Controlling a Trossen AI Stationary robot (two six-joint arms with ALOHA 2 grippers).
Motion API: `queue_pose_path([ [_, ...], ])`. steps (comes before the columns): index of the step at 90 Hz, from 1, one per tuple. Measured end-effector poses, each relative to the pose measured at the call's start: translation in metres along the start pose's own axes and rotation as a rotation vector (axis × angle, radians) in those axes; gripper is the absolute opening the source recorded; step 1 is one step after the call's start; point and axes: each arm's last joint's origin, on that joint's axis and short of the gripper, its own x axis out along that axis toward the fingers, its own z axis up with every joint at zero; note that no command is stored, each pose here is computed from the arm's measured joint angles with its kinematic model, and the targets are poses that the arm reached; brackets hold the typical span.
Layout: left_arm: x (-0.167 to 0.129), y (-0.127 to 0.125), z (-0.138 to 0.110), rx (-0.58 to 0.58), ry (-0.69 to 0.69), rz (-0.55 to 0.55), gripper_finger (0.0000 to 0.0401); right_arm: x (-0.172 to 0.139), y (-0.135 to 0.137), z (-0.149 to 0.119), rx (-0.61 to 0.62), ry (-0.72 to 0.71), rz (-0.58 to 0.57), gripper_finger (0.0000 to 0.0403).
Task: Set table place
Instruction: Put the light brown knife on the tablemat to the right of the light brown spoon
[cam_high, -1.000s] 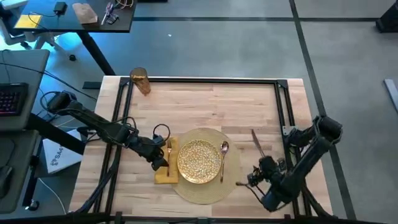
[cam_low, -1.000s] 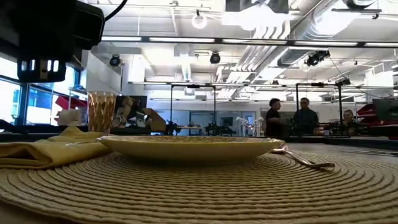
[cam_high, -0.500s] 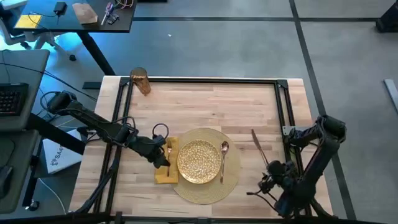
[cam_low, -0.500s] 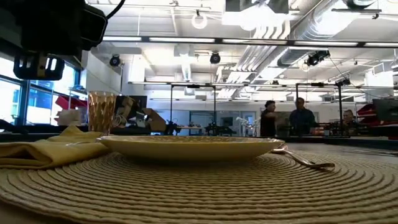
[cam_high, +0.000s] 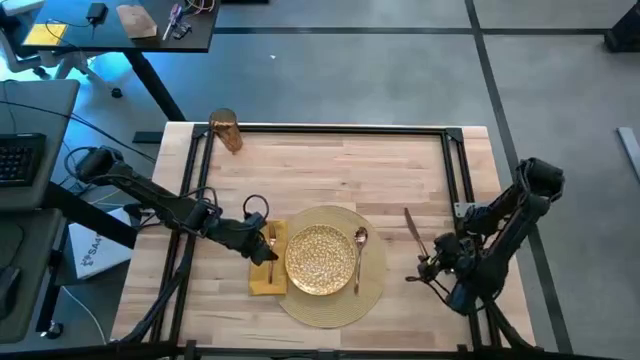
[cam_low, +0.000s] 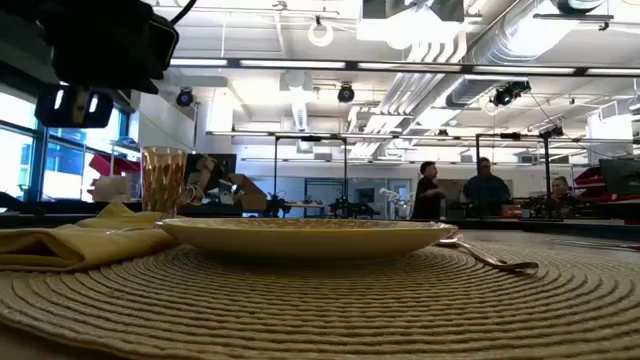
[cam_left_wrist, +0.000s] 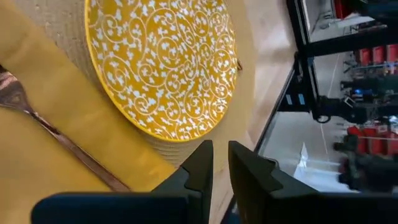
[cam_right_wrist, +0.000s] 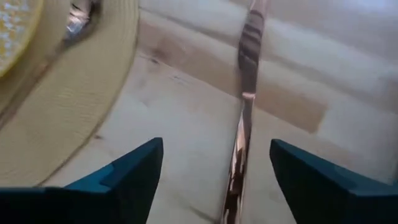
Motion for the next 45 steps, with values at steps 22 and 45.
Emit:
queue_pose_path([
  [22,0.000,-0.003,0.001,-0.003,-0.006,-0.033,0.0035,0.040,-0.026,-0.009,0.055,-0.005,0.088,0.0277],
  [45,0.000,-0.003,0.001,-0.003,-0.007,-0.033,0.0035,0.051,-0.029,-0.015,-0.045,-0.053,0.055,0.0259],
])
